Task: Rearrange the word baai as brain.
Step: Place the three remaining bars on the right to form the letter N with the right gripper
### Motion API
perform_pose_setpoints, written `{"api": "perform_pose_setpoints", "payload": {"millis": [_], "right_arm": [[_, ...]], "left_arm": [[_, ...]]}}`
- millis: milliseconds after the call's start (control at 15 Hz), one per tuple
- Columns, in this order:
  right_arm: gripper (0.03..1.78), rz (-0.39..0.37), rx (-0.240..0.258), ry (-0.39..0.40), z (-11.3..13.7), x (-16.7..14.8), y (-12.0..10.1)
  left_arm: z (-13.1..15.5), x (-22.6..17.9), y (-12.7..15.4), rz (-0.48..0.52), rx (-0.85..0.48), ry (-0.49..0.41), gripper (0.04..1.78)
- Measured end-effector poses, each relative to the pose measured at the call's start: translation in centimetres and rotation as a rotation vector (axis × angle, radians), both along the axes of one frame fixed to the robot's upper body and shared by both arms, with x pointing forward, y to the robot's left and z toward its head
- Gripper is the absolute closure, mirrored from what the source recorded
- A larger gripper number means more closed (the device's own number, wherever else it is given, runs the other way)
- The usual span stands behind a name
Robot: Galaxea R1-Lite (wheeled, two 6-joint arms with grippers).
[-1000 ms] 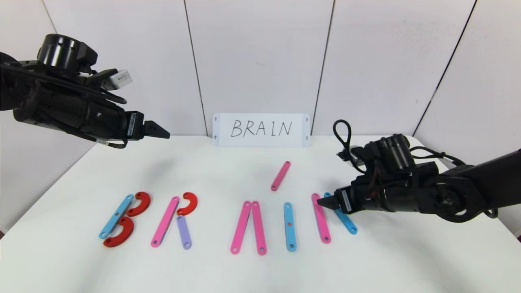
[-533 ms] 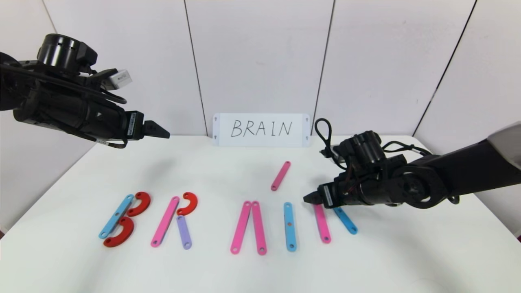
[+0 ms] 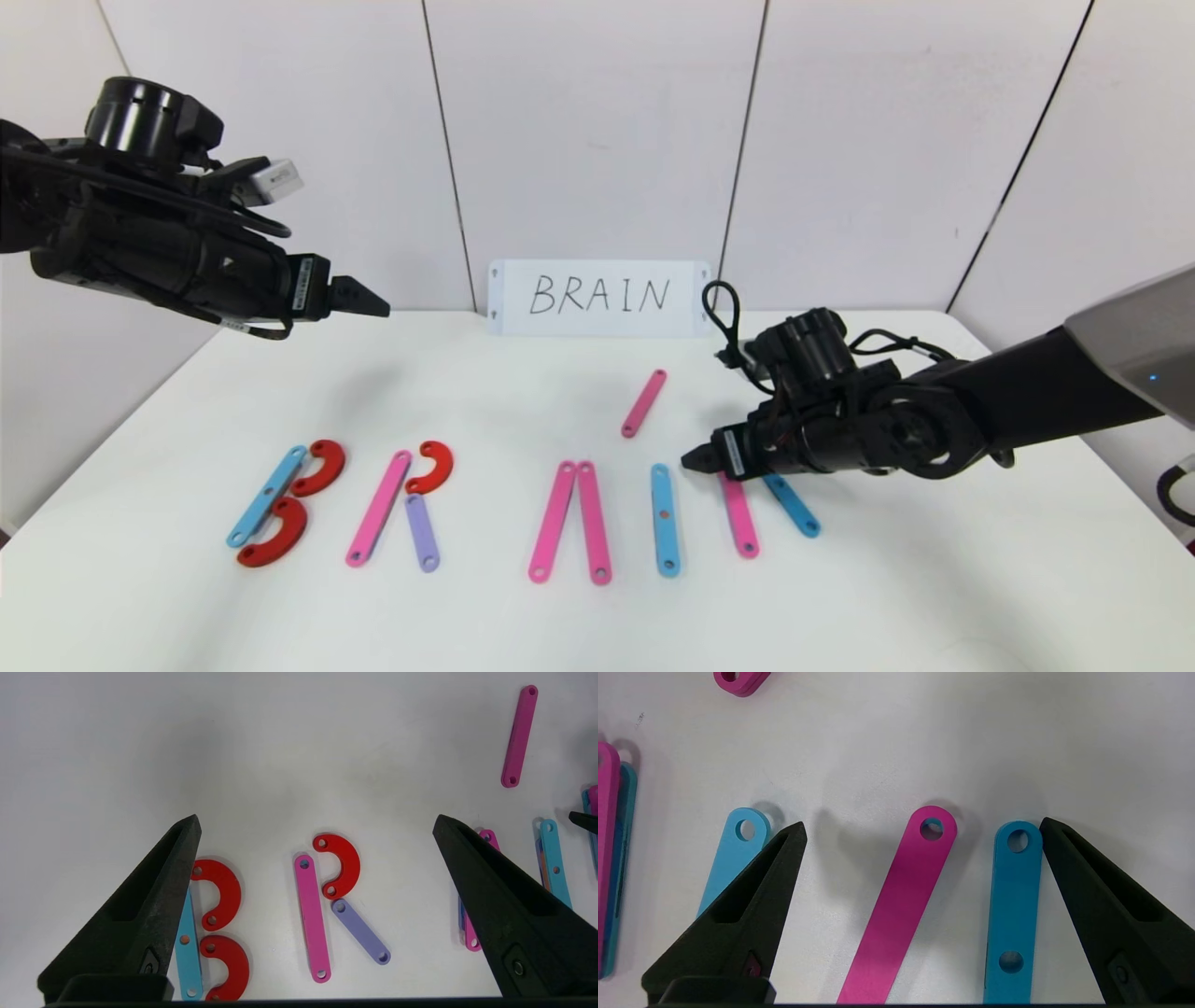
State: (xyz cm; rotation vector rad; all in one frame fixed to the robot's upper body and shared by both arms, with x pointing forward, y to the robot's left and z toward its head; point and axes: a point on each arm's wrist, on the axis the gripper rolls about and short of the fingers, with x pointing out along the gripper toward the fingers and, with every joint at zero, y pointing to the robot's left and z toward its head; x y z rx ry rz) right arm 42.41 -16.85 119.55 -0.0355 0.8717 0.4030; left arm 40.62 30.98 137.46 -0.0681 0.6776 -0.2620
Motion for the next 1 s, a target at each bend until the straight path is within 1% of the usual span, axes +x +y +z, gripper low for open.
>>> {"api": "perform_pose_setpoints", "payload": {"millis": [533, 800, 1000], "right_arm": [[0.08, 0.014, 0.005, -0.011, 0.3, -0.3, 0.9], [0.08, -0.022, -0.020, -0.061, 1.0, 0.3, 1.2], [0.08, -0.044, -0.044, -0.114, 1.4, 0.9, 2.5]], "left_arm": [[0.0, 0.0, 0.0, 0.000, 0.000, 0.001, 0.08], [0.0, 0.0, 0.0, 0.000, 0.000, 0.000, 0.08], [0.0, 0.0, 0.0, 0.000, 0.000, 0.000, 0.08]]}}
